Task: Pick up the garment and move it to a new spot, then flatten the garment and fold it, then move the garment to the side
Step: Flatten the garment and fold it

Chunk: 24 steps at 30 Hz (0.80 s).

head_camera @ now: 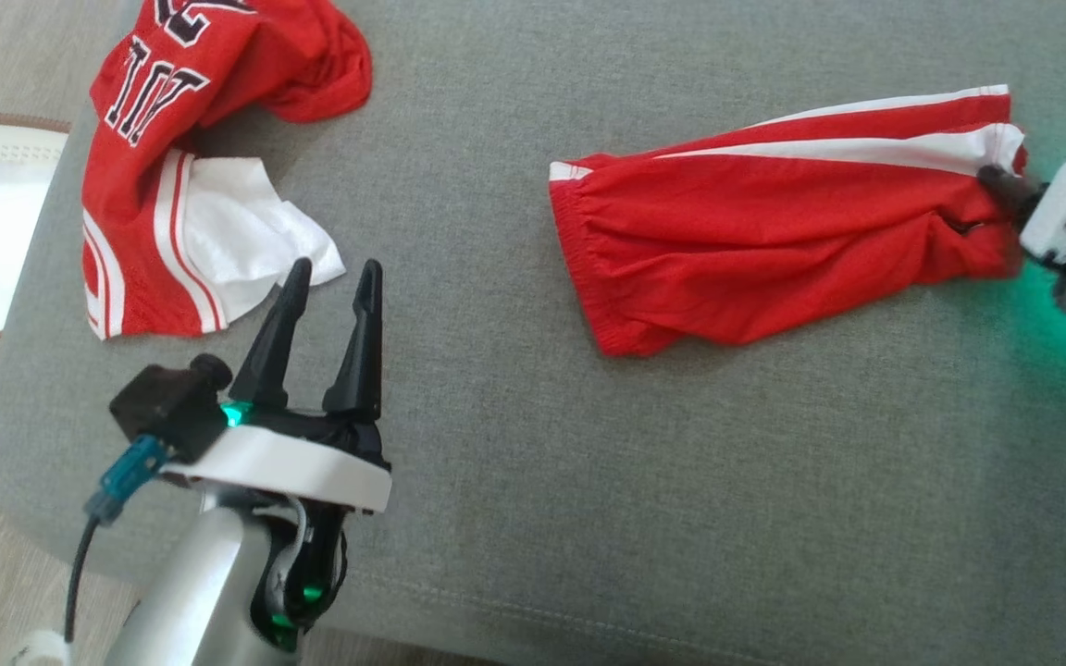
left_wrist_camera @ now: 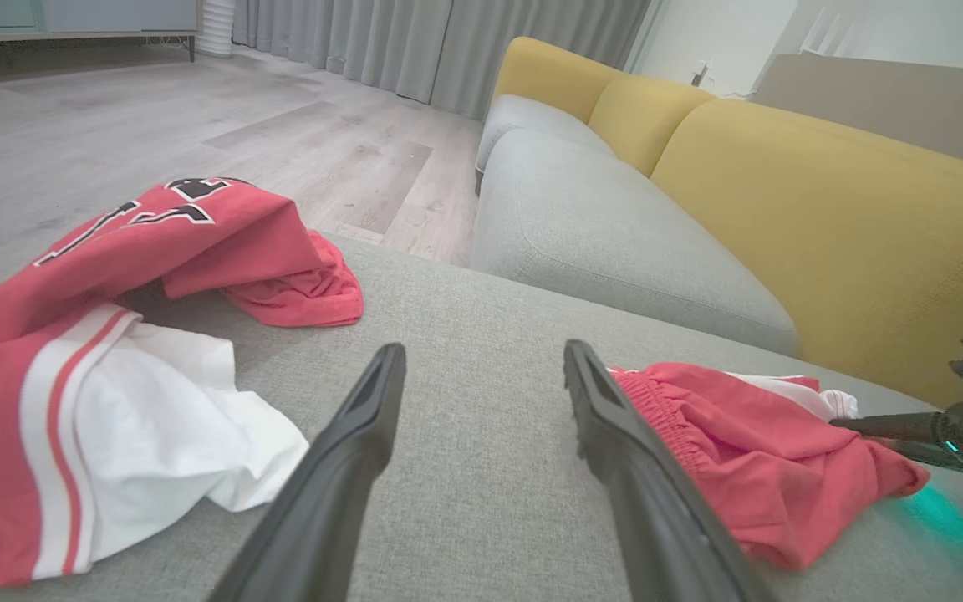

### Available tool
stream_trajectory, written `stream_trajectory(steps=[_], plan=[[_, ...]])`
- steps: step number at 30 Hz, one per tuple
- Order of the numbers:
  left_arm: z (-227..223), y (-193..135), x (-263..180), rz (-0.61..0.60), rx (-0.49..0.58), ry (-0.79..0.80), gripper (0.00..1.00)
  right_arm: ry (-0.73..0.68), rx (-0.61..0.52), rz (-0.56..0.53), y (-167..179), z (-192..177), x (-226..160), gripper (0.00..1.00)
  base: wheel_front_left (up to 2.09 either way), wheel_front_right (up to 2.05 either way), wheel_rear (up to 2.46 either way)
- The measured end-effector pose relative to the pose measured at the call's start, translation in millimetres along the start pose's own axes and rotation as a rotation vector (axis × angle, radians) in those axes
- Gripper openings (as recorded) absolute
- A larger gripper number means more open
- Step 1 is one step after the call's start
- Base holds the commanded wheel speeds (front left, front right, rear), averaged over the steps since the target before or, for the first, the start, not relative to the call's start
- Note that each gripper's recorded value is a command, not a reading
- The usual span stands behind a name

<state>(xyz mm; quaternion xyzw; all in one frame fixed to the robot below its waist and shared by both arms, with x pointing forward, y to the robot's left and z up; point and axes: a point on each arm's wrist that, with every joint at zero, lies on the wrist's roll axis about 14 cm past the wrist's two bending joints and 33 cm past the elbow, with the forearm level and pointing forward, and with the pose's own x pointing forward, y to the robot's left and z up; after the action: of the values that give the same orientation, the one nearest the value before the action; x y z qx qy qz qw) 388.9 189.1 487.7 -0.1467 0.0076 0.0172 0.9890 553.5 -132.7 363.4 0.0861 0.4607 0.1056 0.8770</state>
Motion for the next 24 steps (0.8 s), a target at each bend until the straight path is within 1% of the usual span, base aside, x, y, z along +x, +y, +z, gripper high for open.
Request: stream_trajectory(steps=[5, 8, 9, 10, 12, 13, 17, 24], plan=[[-4, 0, 2, -0.002, 0.001, 0.006, 1.00, 0.120, 0.067, 0.045, 11, -5, -2, 1.00, 0.00, 0.00, 0.00], [-3, 1, 3, 0.005, -0.009, 0.001, 1.00, 0.169, 0.082, 0.074, 22, -13, -3, 1.00, 0.00, 0.00, 0.00], [-3, 1, 4, 0.004, -0.007, 0.000, 1.00, 0.164, 0.085, 0.081, 25, -13, -2, 0.97, 0.00, 0.00, 0.00], [-4, 1, 4, 0.004, -0.005, 0.001, 1.00, 0.148, 0.087, 0.088, 29, -12, 0, 0.78, 0.00, 0.00, 0.00], [-7, -1, 4, -0.007, -0.009, 0.007, 1.00, 0.108, 0.082, 0.093, 34, -9, 3, 0.20, 0.00, 0.00, 0.00], [-8, -1, 4, -0.006, -0.007, 0.010, 1.00, 0.092, 0.076, 0.093, 35, -8, 4, 0.00, 0.00, 0.00, 0.00], [-9, 2, 4, -0.004, -0.002, 0.012, 1.00, 0.025, 0.063, 0.104, 45, -5, 6, 0.00, 0.00, 0.00, 0.00], [-10, -6, 5, -0.032, 0.001, 0.013, 1.00, -0.079, 0.064, 0.088, 39, 0, -10, 0.00, 0.00, 0.00, 0.00]])
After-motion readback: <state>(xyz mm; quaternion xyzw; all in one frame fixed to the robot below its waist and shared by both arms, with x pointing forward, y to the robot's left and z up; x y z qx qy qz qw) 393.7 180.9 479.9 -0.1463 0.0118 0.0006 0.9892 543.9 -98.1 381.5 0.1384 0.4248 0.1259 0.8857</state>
